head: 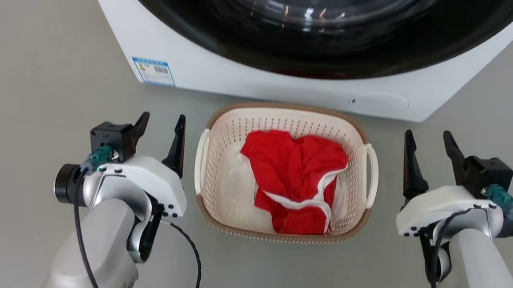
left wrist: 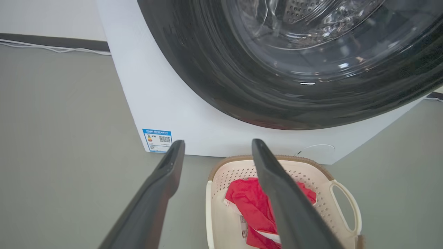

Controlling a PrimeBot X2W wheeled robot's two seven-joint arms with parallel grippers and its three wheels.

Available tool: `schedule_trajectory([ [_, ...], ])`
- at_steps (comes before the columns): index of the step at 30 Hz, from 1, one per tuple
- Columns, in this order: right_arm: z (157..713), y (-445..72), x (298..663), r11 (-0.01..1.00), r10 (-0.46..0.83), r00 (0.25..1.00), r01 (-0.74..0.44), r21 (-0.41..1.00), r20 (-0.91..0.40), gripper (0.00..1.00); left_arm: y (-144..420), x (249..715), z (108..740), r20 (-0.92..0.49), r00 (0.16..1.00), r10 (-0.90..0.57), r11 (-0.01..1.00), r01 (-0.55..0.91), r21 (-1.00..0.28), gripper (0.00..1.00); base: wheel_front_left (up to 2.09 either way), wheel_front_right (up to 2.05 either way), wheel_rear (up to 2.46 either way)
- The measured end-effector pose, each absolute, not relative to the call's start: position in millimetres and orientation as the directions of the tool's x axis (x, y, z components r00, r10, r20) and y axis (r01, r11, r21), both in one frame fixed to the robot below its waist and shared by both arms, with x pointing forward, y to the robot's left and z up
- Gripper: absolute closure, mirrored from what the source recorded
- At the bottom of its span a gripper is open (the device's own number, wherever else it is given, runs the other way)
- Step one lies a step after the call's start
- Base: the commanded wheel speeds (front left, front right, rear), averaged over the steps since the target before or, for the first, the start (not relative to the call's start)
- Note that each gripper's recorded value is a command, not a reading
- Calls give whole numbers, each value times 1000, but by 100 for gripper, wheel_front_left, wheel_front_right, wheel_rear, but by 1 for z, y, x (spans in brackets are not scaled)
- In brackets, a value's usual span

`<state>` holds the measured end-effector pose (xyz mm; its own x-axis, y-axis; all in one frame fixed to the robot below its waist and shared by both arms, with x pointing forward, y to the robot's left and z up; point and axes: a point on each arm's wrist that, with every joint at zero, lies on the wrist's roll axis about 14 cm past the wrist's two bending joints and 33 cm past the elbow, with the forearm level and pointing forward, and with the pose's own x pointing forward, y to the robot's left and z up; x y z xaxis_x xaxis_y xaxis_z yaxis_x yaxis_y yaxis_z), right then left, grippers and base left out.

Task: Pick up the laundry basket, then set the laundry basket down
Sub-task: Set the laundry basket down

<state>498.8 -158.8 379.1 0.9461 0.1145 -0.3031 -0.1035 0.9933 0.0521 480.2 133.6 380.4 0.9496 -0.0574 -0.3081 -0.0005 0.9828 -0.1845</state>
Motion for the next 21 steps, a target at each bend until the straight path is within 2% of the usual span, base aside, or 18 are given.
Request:
schedule_trajectory([
  [21,442,-168,428,996,94,983,-92,22,-159,0,150,405,438,-170,985,-19,975,-19,-220,0,0,0,0],
])
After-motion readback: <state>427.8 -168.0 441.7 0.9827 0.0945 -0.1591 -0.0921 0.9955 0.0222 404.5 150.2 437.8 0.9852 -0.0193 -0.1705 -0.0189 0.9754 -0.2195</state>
